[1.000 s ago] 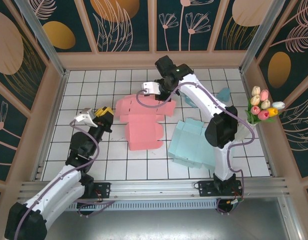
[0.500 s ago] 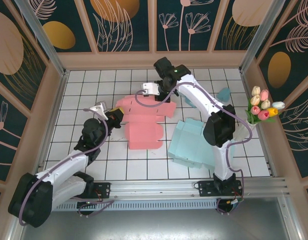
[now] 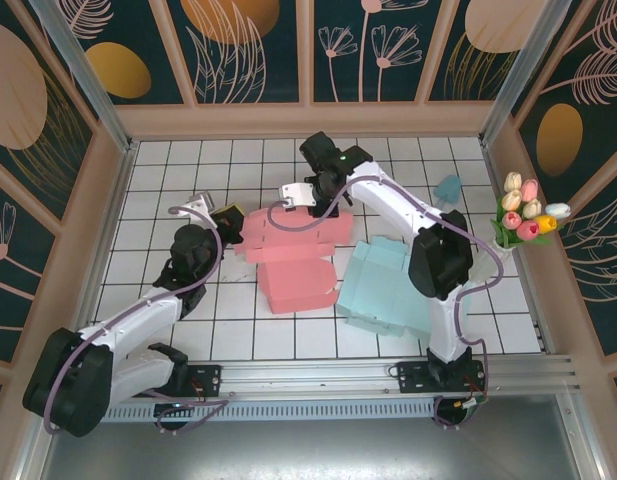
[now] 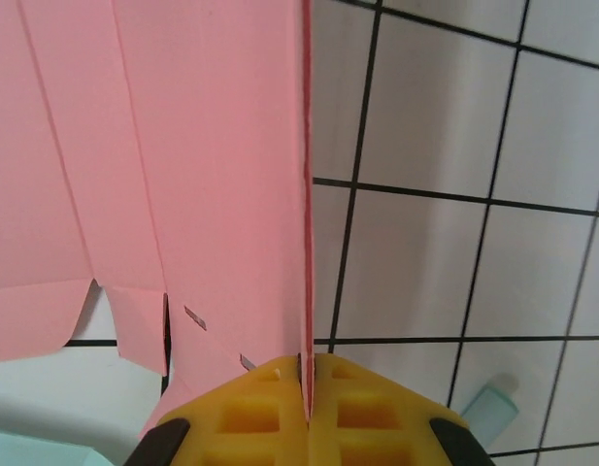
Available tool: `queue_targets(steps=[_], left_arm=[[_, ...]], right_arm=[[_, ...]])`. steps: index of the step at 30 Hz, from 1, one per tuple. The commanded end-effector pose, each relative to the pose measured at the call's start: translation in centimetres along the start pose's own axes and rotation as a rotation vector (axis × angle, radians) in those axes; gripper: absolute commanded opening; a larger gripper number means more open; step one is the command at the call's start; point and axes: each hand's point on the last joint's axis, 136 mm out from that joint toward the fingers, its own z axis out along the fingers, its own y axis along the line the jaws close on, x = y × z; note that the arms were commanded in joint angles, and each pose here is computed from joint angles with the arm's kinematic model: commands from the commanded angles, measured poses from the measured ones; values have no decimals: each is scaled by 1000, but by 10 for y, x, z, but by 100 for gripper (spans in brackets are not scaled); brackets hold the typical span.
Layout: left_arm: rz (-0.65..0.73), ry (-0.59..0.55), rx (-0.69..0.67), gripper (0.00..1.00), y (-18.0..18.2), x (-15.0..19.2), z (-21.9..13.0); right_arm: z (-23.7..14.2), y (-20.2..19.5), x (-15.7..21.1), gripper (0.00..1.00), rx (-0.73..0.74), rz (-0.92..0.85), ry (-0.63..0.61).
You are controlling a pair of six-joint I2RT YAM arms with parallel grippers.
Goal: Fold the paper box
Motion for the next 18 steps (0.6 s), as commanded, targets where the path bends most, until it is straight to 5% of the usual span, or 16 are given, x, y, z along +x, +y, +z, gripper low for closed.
queue_targets(steps=[1,18], left_arm=[[50,27,84,8,-26,-8,10],[-27,137,280,2,-67,4,18]], right_arm=[[-24,-14,-13,0,106,-21,-18],[-30,-28,-15,0,168,32,-12]])
